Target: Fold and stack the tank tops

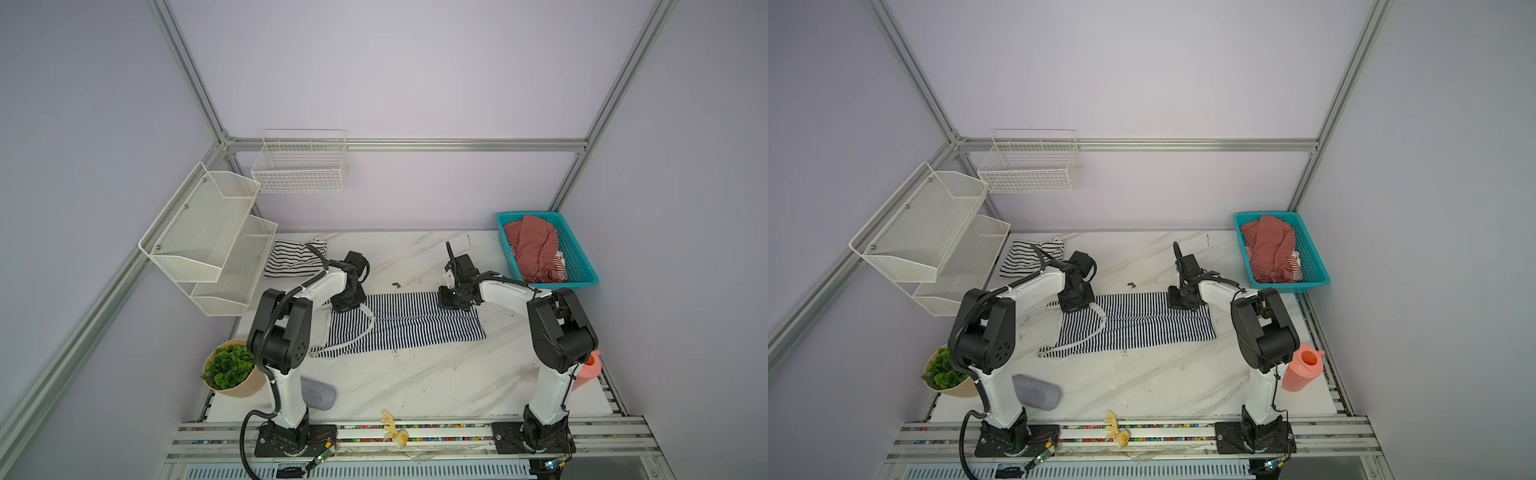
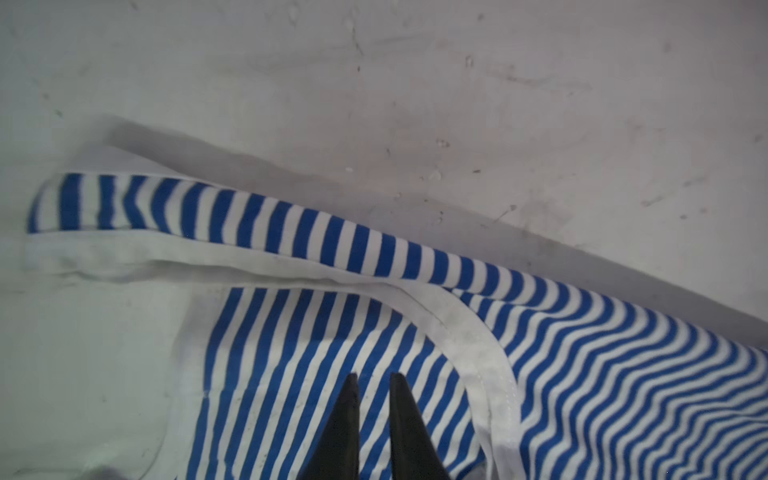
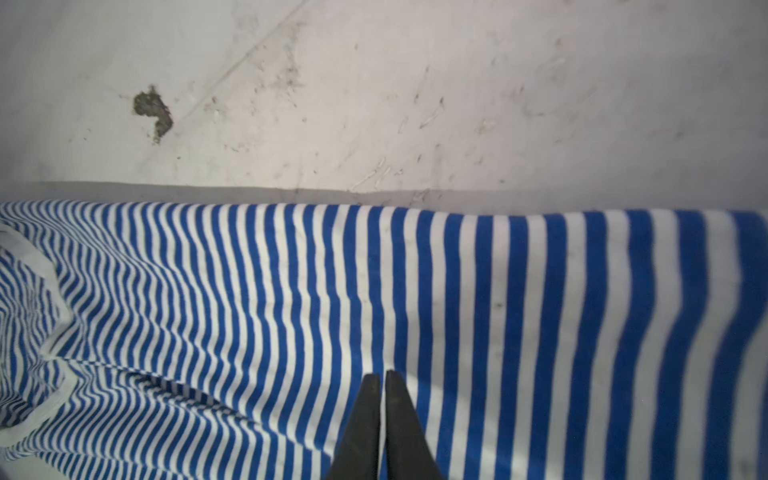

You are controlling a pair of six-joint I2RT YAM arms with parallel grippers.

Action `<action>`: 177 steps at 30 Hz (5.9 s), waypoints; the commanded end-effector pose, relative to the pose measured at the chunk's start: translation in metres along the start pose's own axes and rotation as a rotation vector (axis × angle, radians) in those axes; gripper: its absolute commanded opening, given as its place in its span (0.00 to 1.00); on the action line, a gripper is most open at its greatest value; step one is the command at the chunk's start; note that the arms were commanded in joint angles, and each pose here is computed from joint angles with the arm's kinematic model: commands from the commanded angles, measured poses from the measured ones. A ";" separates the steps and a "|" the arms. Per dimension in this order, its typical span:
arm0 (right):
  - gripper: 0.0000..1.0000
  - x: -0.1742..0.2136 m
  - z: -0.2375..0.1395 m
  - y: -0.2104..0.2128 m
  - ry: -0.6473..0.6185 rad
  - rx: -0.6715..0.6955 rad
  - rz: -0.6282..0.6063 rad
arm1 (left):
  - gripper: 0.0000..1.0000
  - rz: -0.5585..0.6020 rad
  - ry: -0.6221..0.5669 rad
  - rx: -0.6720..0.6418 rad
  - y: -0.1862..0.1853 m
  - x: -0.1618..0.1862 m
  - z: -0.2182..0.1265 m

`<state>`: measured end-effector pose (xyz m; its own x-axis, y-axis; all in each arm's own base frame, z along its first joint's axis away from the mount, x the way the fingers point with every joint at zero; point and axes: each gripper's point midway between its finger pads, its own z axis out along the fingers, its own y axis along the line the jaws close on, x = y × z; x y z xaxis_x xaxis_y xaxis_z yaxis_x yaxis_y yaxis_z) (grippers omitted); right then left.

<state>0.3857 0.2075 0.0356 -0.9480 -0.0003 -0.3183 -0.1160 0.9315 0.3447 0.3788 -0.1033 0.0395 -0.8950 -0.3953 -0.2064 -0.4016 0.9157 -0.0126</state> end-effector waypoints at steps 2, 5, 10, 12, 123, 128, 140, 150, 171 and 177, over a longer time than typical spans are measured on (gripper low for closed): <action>0.04 0.009 0.002 -0.007 0.032 0.026 -0.028 | 0.14 0.007 -0.027 0.069 -0.024 -0.019 -0.010; 0.04 0.017 0.003 -0.015 0.048 0.058 -0.028 | 0.14 0.026 -0.009 0.065 -0.030 -0.018 -0.001; 0.01 0.036 0.001 -0.043 0.086 0.190 -0.017 | 0.13 0.061 0.023 0.058 -0.040 -0.019 0.019; 0.00 0.045 -0.002 -0.054 0.107 0.244 -0.014 | 0.13 0.078 0.034 0.066 -0.047 -0.022 0.026; 0.43 0.271 -0.062 0.060 0.420 0.064 0.032 | 0.53 0.272 0.385 0.172 0.021 0.279 -0.048; 0.39 0.273 -0.057 0.062 0.428 0.057 0.032 | 0.49 0.263 0.395 0.189 0.019 0.283 -0.046; 0.04 0.268 -0.054 0.070 0.406 0.036 0.032 | 0.05 0.244 0.390 0.202 0.011 0.282 -0.043; 0.00 0.209 -0.072 0.102 0.220 0.022 0.007 | 0.00 0.229 0.177 0.187 -0.005 0.227 -0.086; 0.00 0.068 -0.070 0.109 0.067 -0.059 -0.072 | 0.00 0.260 -0.029 0.303 -0.061 0.087 -0.136; 0.00 0.038 -0.061 0.103 0.059 -0.063 -0.079 | 0.00 0.276 -0.037 0.309 -0.075 0.055 -0.134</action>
<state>0.3132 0.2839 0.1107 -0.9539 -0.0559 -0.2950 -0.1728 0.9056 0.3874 0.3100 -0.1987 0.1340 -0.9616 -0.1669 -0.2177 -0.1206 0.9700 -0.2111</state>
